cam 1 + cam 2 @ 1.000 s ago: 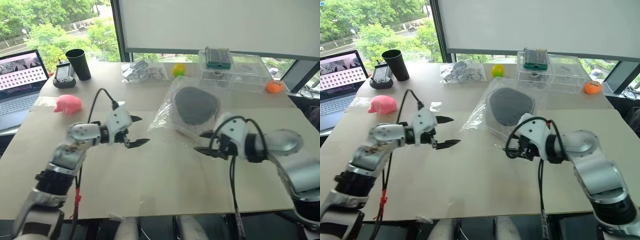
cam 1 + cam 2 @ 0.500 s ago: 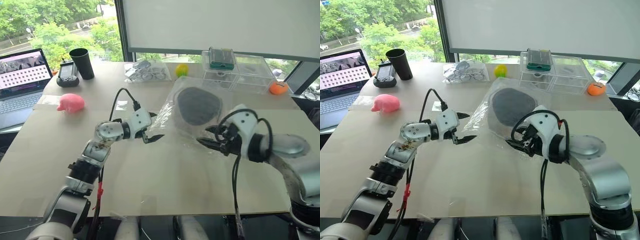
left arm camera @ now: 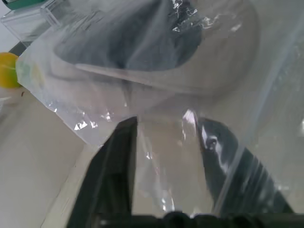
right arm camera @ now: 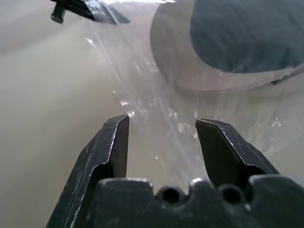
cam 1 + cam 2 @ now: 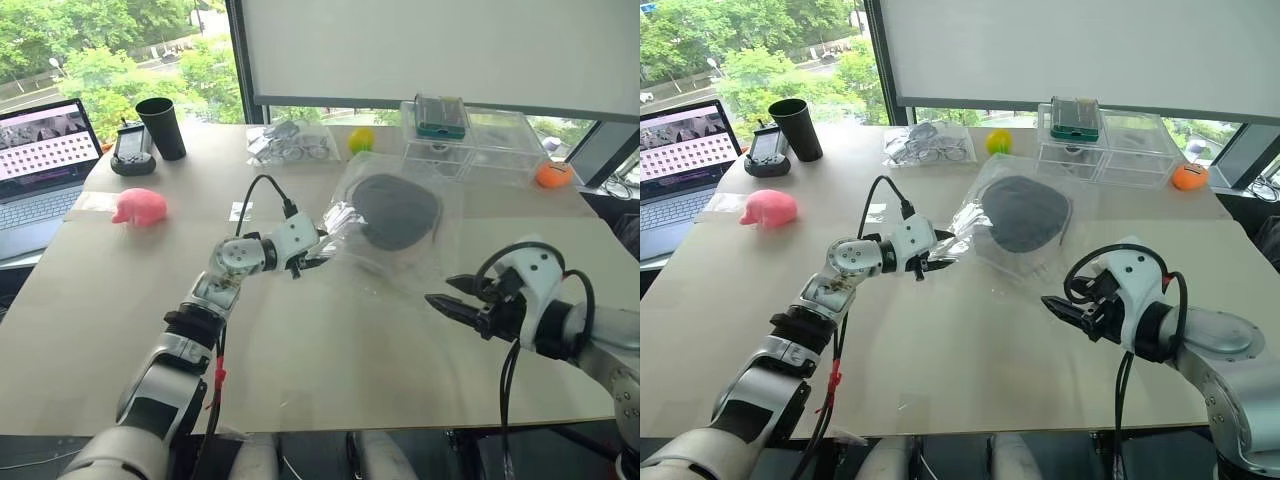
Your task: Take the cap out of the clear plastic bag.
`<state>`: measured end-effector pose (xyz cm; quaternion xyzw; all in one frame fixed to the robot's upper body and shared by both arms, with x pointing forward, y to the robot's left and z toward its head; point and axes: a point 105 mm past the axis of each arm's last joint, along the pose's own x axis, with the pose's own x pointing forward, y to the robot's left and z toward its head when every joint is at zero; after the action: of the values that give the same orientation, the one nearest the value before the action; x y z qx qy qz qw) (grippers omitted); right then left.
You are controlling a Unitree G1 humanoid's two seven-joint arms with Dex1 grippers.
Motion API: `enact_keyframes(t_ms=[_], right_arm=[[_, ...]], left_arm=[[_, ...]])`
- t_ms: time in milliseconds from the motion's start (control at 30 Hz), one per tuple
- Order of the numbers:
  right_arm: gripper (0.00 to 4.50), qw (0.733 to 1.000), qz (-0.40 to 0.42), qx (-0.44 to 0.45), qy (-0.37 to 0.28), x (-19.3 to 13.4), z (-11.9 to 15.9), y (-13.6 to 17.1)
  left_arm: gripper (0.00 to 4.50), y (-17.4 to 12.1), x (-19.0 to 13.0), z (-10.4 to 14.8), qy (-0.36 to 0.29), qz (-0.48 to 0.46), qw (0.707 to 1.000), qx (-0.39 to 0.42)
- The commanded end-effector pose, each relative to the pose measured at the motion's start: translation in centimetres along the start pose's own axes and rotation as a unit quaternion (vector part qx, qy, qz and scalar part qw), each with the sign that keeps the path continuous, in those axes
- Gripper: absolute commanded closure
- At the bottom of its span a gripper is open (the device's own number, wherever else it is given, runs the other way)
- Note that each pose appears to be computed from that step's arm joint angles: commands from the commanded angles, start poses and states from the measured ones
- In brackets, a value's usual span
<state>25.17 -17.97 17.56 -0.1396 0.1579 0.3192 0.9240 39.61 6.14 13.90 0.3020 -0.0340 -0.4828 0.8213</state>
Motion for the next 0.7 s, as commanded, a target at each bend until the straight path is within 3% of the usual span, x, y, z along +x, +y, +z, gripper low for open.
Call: enact_keyframes(t_ms=[33, 67, 400, 700], right_arm=[[1.76, 0.999, -0.005, -0.028, -0.019, -0.3, 1.1, 0.4], [1.76, 0.999, -0.004, -0.03, -0.02, -0.3, 1.2, 0.4], [1.76, 0.999, 0.009, -0.041, -0.032, 0.3, 1.9, 1.2], [1.76, 0.998, 0.025, -0.04, -0.052, 0.8, 2.7, 1.7]], left_arm=[[4.06, 0.7, 0.3, 1.1, -0.011, 0.003, 1.0, 0.028], [4.47, 0.8, 0.2, 0.7, -0.005, 0.005, 1.0, 0.029], [4.47, 0.8, -2.8, -1.9, 0.03, 0.013, 0.998, 0.046], [4.47, -3.1, -8.5, -1.2, 0.038, -0.033, 0.998, 0.03]])
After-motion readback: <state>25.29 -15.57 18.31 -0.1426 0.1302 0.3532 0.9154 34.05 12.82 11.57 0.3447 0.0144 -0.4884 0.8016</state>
